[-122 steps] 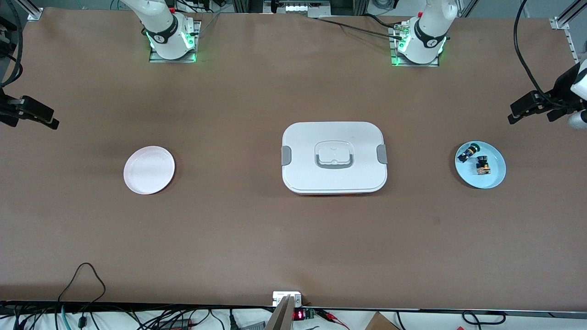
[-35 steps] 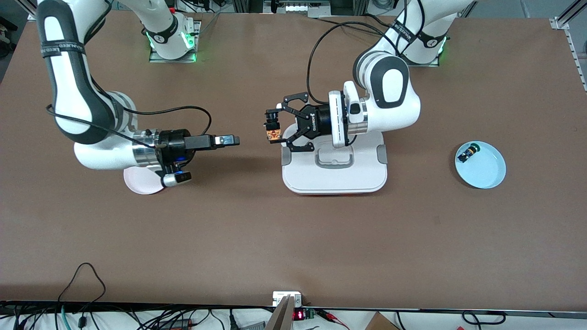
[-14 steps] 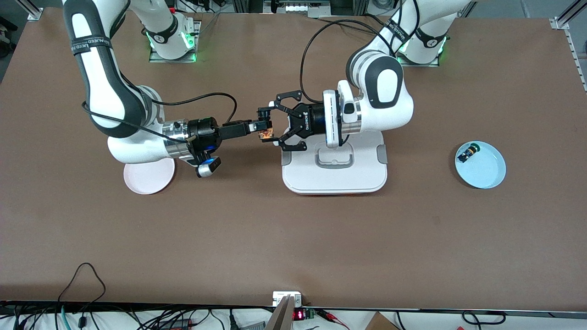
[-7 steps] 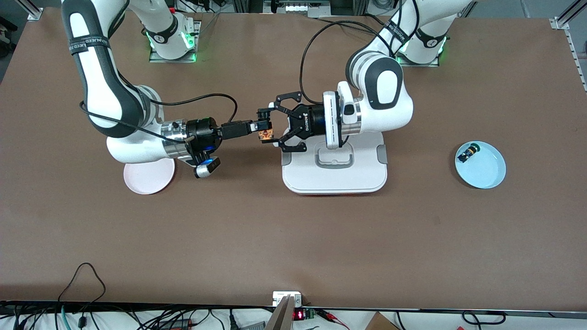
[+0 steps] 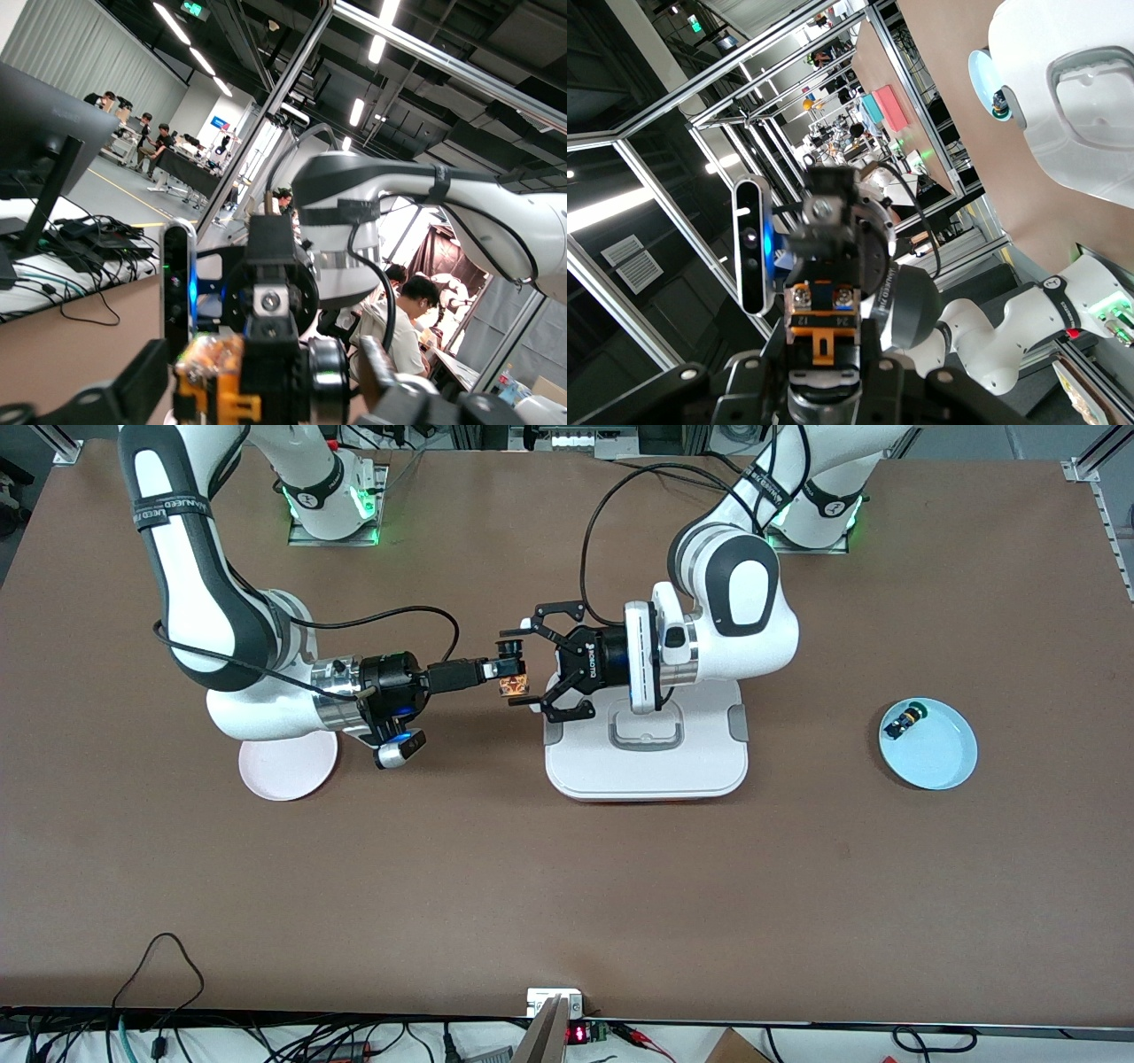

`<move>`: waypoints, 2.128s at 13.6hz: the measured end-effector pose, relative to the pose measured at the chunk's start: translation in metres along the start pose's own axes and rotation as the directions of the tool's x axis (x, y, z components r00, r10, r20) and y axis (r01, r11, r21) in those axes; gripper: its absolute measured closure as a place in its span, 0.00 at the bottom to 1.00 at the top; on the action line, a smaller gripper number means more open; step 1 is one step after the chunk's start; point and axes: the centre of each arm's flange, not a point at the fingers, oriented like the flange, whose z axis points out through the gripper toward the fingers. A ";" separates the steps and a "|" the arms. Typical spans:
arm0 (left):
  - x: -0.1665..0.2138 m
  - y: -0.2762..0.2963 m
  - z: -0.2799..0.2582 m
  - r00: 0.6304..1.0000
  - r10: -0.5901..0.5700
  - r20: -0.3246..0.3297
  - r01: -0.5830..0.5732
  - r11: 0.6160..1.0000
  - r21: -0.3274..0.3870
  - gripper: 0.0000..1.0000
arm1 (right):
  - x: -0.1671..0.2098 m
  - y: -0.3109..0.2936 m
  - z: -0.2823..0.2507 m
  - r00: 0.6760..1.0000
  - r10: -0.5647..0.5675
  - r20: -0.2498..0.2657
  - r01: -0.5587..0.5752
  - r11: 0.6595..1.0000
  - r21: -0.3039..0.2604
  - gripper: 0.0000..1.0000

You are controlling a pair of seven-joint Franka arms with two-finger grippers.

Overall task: Transfer orange switch to right arm and place
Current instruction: 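Open the left gripper and withdraw it from the switch, then lower the switch onto the white plate with the right gripper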

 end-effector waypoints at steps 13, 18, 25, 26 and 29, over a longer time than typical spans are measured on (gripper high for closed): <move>0.096 -0.125 -0.373 0.846 0.166 0.507 -0.382 0.852 0.359 0.00 | 0.009 0.016 -0.112 0.910 -0.413 0.045 0.387 0.804 -0.451 0.66; 0.127 -0.100 -0.465 0.647 -0.088 0.757 -0.422 0.785 0.453 0.00 | -0.002 0.032 -0.188 0.808 -0.477 0.346 0.560 0.442 -0.701 0.66; 0.188 -0.016 -0.398 0.420 -0.676 0.606 -0.317 0.516 0.796 0.00 | 0.004 0.047 -0.250 0.493 -0.191 0.849 0.830 -0.187 -0.525 0.66; 0.195 -0.007 -0.388 0.411 -0.729 0.547 -0.312 0.451 0.836 0.00 | 0.008 0.051 -0.254 0.428 -0.155 0.890 0.857 -0.245 -0.454 0.66; 0.203 0.015 -0.369 0.357 -0.847 0.394 -0.302 0.294 0.907 0.00 | 0.017 0.077 -0.270 0.259 -0.082 0.962 0.896 -0.353 -0.271 0.66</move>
